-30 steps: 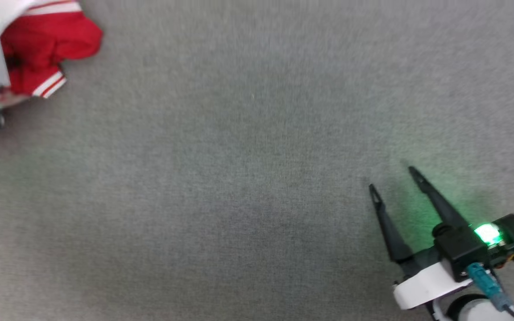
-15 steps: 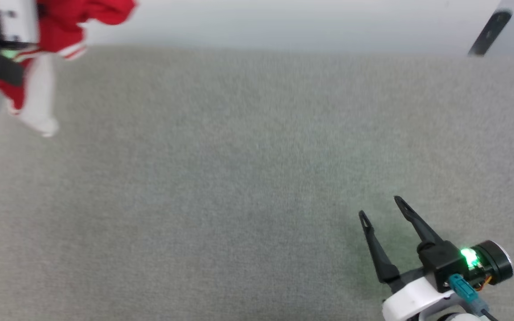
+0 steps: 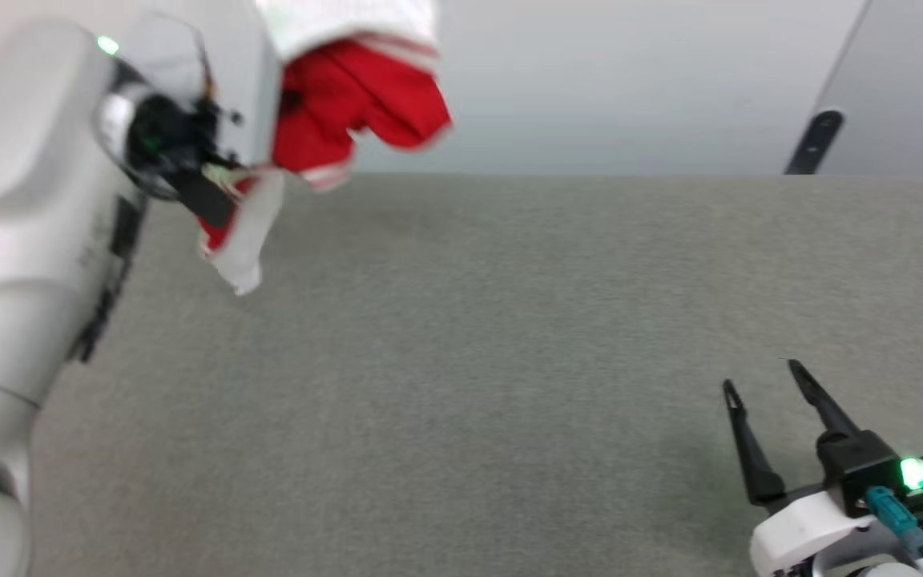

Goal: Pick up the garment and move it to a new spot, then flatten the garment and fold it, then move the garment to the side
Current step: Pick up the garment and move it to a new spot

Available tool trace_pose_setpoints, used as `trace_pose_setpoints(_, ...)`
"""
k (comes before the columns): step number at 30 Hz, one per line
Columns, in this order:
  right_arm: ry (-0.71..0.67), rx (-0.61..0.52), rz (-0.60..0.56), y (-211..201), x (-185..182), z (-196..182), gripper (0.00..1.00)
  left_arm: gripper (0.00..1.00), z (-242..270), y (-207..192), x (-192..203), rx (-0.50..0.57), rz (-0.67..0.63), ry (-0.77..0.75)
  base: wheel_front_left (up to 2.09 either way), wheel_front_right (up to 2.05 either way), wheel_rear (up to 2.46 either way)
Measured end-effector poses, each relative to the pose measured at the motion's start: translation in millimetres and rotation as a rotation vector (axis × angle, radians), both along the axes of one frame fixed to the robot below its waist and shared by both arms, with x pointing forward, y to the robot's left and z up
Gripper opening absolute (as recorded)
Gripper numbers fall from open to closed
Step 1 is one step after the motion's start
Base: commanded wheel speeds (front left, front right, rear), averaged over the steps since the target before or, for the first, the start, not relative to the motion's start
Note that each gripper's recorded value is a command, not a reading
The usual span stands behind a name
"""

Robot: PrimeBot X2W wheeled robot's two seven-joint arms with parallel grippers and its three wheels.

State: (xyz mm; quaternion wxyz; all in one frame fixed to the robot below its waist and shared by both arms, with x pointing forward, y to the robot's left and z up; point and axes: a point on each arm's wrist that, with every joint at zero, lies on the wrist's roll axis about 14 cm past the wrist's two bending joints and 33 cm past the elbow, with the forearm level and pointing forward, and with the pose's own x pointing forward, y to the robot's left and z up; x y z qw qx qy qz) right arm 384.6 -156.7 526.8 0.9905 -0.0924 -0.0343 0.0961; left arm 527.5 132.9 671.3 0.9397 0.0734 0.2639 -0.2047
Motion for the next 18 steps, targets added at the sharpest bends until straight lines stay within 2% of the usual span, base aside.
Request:
trace_pose_setpoints(12,0.002,-0.041,-0.293,-99,-40,-1,1.00,0.00,-53,-127,-25,-0.008,-0.327,0.117,0.00,0.00,0.00)
trace_pose_setpoints(18,0.004,-0.036,-0.411,-131,-71,-1,1.00,0.00,-82,-184,-48,-0.002,-0.460,0.194,0.00,0.00,0.00)
